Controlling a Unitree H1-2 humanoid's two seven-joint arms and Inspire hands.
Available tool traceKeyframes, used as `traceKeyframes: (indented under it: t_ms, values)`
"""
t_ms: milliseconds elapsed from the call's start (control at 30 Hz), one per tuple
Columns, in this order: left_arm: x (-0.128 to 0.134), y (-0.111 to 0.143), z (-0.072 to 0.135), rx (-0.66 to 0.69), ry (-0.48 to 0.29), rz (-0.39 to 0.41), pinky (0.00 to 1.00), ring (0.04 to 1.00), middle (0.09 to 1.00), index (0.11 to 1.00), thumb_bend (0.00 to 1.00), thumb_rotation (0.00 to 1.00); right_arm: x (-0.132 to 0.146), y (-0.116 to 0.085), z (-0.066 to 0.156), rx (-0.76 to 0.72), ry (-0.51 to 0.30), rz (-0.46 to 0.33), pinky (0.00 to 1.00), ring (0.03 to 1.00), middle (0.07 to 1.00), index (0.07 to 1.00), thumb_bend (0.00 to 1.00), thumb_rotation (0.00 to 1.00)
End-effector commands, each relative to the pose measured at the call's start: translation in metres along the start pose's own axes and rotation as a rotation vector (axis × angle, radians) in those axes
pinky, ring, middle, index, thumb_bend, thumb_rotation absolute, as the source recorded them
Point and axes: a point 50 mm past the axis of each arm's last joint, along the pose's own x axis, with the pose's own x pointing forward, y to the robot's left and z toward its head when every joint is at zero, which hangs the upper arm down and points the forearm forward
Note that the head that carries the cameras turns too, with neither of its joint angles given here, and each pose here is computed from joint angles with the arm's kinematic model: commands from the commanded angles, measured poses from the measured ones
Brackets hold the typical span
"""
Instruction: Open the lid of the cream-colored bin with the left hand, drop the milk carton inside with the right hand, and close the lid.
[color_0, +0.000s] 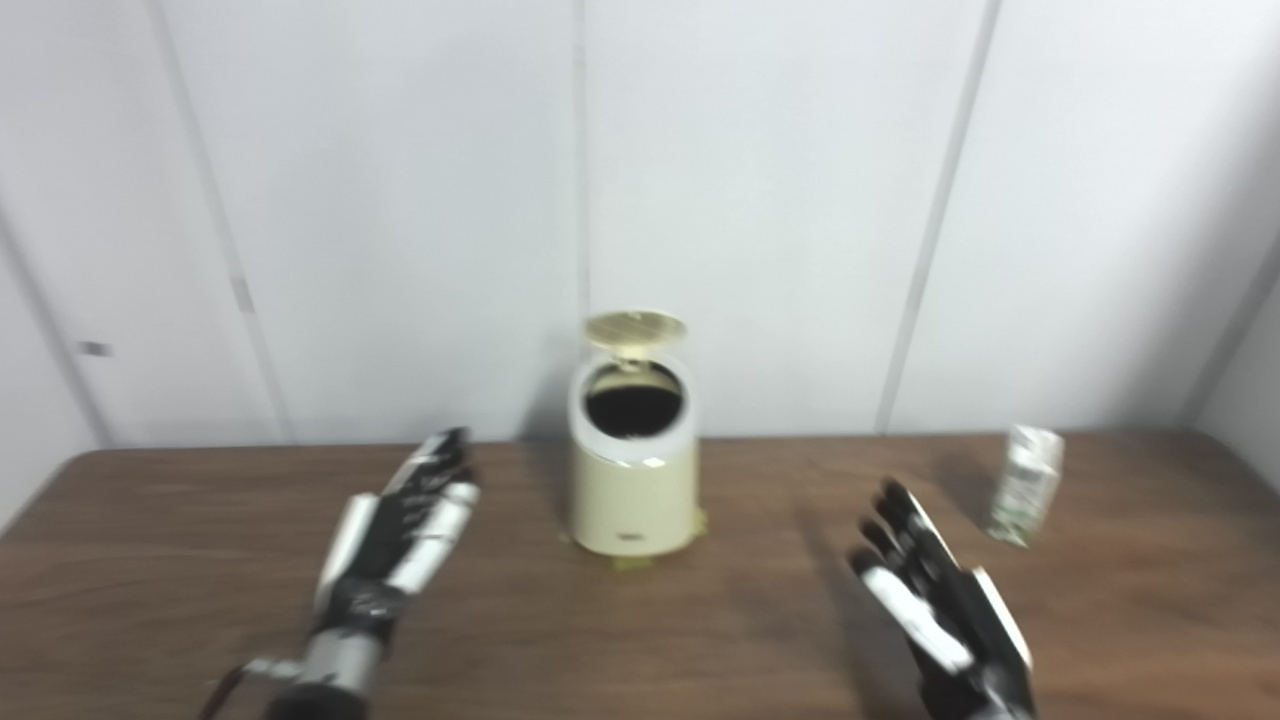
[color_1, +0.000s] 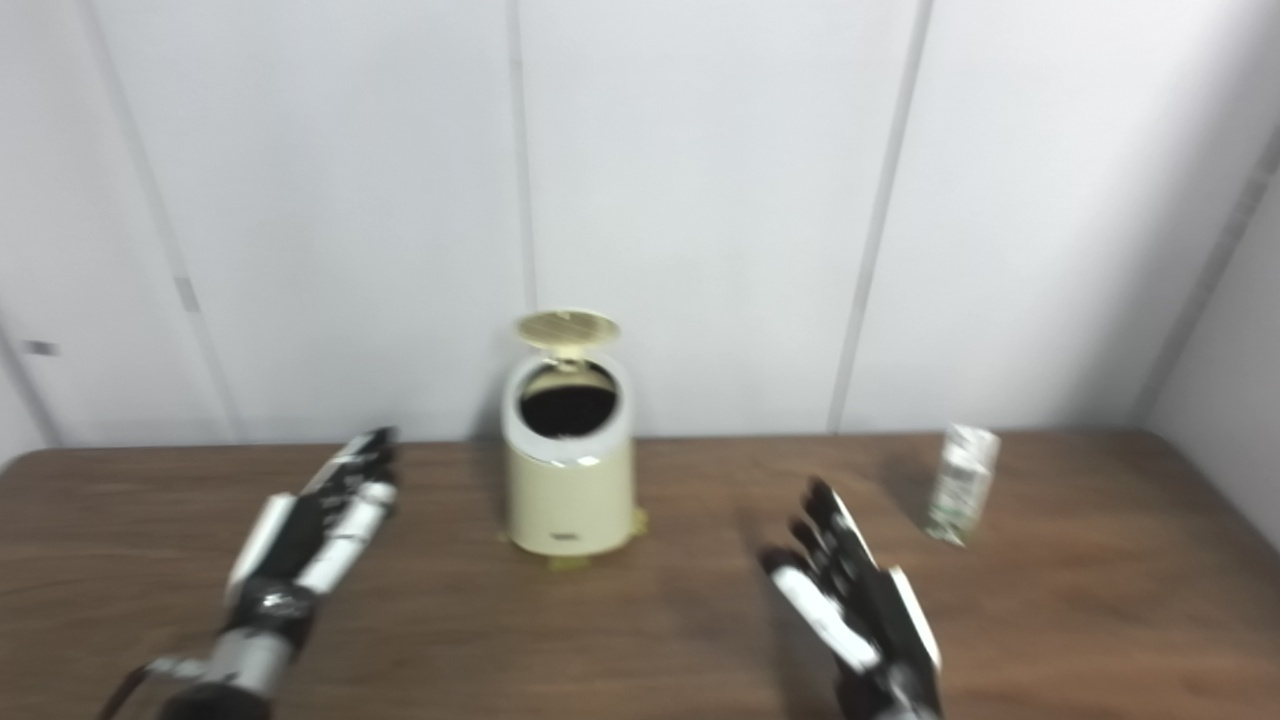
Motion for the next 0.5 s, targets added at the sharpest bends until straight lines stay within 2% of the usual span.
traceKeyframes:
  t_ms: [0, 133, 300, 400, 467]
  values:
    - [0.011, 0.005, 0.017, -0.047, -0.097, -0.002, 0.9, 0.923, 0.941, 0.952, 0.39, 0.7, 0.009, 0.003, 0.025, -0.001, -0.093, 0.01, 0.89, 0.962, 0.977, 0.956, 0.72, 0.38]
    - [0.012, 0.015, 0.01, -0.054, -0.092, -0.005, 0.94, 0.94, 0.955, 0.961, 0.38, 0.72, 0.01, -0.001, 0.032, -0.055, -0.114, -0.034, 0.81, 0.935, 0.96, 0.93, 0.75, 0.36]
    - [0.013, 0.024, 0.002, -0.055, -0.07, -0.008, 0.94, 0.946, 0.956, 0.98, 0.39, 0.73, 0.011, -0.018, 0.041, -0.091, -0.125, -0.085, 0.8, 0.924, 0.964, 0.93, 0.77, 0.28]
    - [0.013, 0.026, 0.003, -0.084, -0.059, -0.018, 0.97, 0.961, 0.969, 0.996, 0.33, 0.72, 0.011, -0.031, 0.05, -0.145, -0.151, -0.105, 0.79, 0.923, 0.962, 0.919, 0.76, 0.25]
    - [0.013, 0.028, 0.002, -0.083, -0.055, -0.017, 0.97, 0.961, 0.969, 1.0, 0.29, 0.69, 0.01, -0.037, 0.058, -0.196, -0.162, -0.121, 0.79, 0.927, 0.962, 0.924, 0.74, 0.27]
